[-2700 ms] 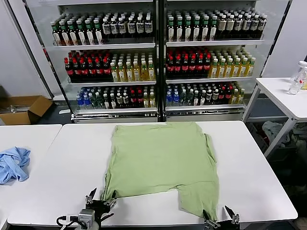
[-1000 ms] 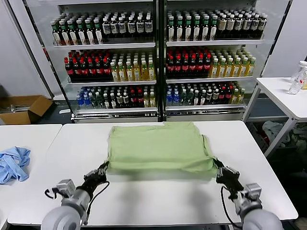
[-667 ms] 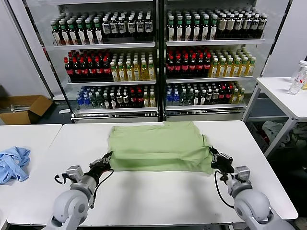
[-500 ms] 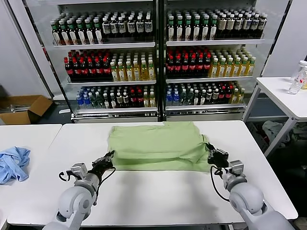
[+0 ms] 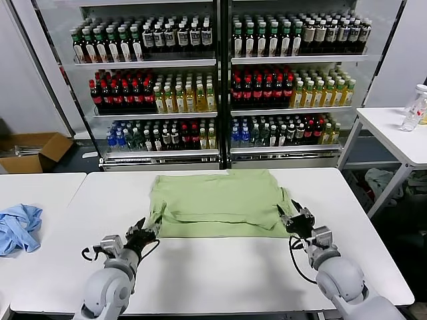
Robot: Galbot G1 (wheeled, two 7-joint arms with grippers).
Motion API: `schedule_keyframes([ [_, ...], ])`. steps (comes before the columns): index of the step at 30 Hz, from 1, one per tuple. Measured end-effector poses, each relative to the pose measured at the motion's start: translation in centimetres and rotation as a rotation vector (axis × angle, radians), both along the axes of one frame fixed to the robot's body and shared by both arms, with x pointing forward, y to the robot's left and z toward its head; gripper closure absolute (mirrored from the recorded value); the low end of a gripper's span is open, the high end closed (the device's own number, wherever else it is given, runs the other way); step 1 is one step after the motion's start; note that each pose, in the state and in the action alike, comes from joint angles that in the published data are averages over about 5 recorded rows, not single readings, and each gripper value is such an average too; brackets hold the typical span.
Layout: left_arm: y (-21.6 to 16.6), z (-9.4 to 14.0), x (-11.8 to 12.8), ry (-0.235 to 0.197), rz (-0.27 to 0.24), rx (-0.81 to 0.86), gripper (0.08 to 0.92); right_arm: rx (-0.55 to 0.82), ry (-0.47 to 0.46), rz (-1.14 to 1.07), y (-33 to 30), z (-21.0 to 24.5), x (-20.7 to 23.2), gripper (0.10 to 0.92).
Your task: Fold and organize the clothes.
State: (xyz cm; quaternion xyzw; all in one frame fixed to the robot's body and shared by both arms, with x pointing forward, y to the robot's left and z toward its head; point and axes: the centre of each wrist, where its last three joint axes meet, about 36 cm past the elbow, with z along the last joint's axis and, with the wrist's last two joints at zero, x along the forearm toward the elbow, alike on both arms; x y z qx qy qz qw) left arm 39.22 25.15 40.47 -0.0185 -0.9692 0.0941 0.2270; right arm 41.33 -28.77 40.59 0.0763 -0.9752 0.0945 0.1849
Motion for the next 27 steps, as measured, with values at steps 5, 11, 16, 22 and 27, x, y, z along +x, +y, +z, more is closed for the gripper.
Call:
schedule_keyframes([
  [5, -0.1, -0.8, -0.3, 0.036, 0.007, 0.026, 0.212, 0.03, 0.074, -0.015, 0.0, -0.8, 0.4, 0.228],
  [11, -0.1, -1.4, 0.4, 0.052, 0.015, 0.04, 0.344, 0.068, 0.131, -0.016, -0.2, -1.3, 0.5, 0.386],
  [16, -0.2, -1.7, 0.8, 0.054, 0.019, 0.035, 0.491, 0.088, 0.153, -0.008, -0.4, -1.5, 0.5, 0.534],
  [22, -0.1, -2.1, 0.9, 0.058, 0.017, 0.015, 0.664, 0.099, 0.161, 0.01, -0.6, -1.5, 0.1, 0.707],
  [27, 0.2, -2.2, 0.9, 0.06, 0.019, -0.011, 0.803, 0.098, 0.155, 0.024, -0.8, -1.3, -0.7, 0.845],
])
